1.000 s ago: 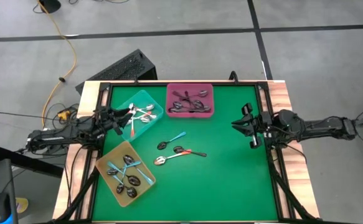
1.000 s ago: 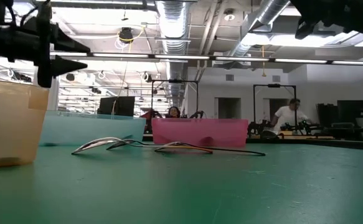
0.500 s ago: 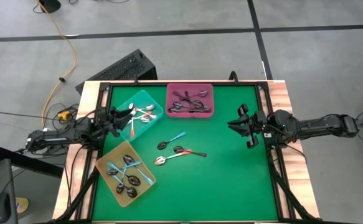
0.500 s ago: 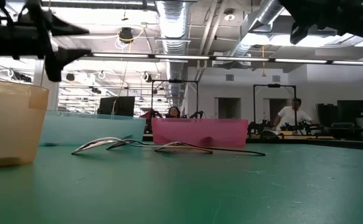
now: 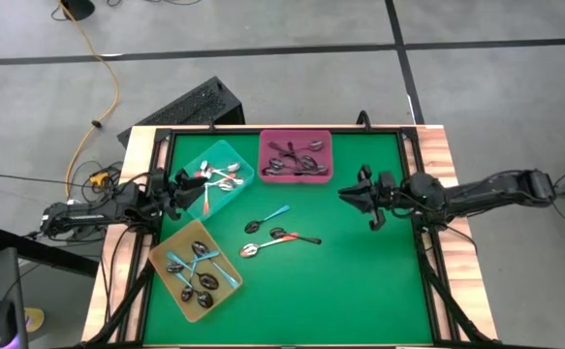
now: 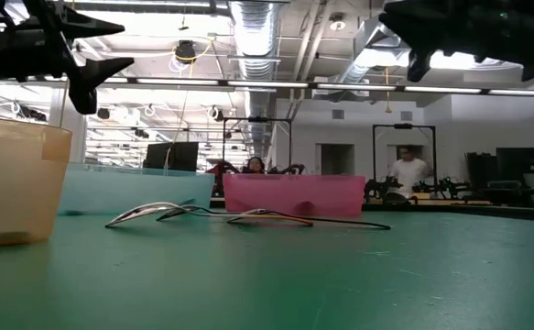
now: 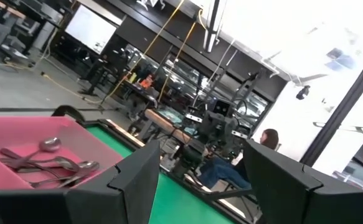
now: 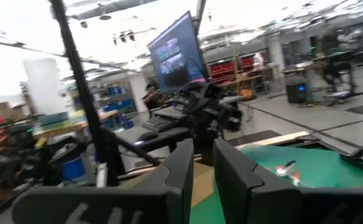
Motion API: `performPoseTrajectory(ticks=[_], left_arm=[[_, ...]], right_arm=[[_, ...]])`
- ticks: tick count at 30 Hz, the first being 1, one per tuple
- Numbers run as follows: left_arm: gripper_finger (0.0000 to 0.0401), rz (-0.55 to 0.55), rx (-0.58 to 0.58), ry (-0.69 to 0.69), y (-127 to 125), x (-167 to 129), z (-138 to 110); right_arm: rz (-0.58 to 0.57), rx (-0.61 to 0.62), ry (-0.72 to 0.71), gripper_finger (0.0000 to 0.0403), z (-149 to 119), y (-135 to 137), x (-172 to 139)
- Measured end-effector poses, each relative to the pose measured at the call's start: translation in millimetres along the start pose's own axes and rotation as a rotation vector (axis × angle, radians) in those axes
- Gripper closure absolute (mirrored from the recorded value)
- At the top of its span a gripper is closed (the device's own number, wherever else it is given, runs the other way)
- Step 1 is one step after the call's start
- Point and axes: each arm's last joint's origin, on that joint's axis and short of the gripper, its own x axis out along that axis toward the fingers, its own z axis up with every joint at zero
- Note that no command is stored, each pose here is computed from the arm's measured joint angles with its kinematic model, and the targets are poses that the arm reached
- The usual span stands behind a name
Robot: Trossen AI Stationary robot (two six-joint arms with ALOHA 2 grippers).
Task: Sort silverware by color (type)
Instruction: Put the orange spoon into the blue bin
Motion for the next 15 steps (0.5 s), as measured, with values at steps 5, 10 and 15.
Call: performPoseTrajectory(ticks=[5,10,15], left_arm=[[0.0182,-0.023,-0.021,0.015,-1,0,0],[0.0182,-0.026,-0.023,0.01,-4,0,5],[0.0182,-0.038,-0.017,0.022,-9,0,11]], right_arm=[[-0.069,0.0,0.016,0.0319,-2,-3,11],[-0.091,-0.001,0.055,0.0319,-7,-4,22],[-0.098,-0.003,0.08,0.0319,-10,-6,33]])
